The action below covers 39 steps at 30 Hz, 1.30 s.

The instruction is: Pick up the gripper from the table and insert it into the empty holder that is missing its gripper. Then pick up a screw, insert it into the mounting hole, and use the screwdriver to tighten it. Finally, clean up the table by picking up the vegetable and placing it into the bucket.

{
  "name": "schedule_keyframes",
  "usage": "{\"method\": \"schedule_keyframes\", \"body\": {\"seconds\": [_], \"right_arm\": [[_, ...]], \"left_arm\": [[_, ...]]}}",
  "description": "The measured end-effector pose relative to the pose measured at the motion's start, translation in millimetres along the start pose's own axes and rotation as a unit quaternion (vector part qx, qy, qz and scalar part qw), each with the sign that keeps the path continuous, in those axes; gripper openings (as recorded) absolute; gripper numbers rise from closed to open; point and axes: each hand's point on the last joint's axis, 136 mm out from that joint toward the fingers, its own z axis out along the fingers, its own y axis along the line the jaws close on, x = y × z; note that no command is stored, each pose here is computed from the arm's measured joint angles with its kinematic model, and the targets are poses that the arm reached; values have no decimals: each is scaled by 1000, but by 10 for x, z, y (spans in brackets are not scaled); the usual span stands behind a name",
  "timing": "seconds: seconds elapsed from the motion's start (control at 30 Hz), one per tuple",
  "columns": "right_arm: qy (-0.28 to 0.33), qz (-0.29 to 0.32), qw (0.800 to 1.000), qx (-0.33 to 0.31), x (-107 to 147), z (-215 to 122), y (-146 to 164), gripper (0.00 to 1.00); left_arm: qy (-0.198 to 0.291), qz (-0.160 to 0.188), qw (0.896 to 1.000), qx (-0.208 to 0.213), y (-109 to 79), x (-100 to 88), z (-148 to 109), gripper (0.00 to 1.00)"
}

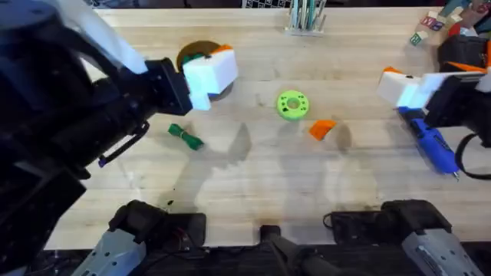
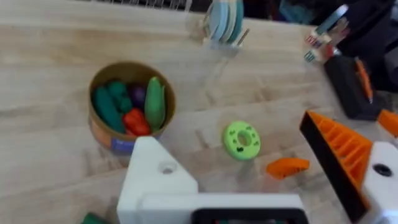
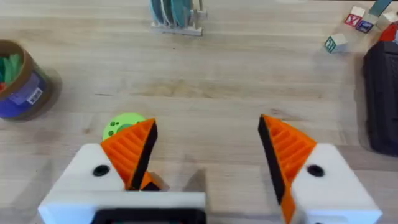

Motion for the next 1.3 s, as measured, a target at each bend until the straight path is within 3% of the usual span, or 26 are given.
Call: {"method": "schedule_keyframes", "body": {"seconds": [0.07,0.2,0.43,0.57,0.67,0.87,1.1,1.17,1.3], "right_arm": [[5,0,1000,0,26,0,-1,992],[20,0,1000,0,99,-1,-1,991],[50,0,999,0,245,-12,-2,991],[79,1,997,1,387,-31,-3,991],[108,1,994,1,526,-56,-3,991],[175,2,985,1,847,-151,-5,991],[243,3,970,2,1159,-290,-6,991],[243,3,970,2,1157,-289,-6,992],[243,3,970,2,1158,-289,-6,991]], "left_arm": [[-11,8,1000,14,-76,-56,-39,990],[21,6,1000,2,-19,99,-41,990],[18,20,1000,0,-9,86,-26,991],[-28,54,998,18,-53,-21,25,991],[-82,89,992,42,-73,-1,17,991],[-187,154,965,97,-97,286,-185,992],[-245,178,945,122,-27,572,-142,993],[-248,180,944,125,-2,637,-89,993],[-211,176,954,120,79,830,36,993]]}}
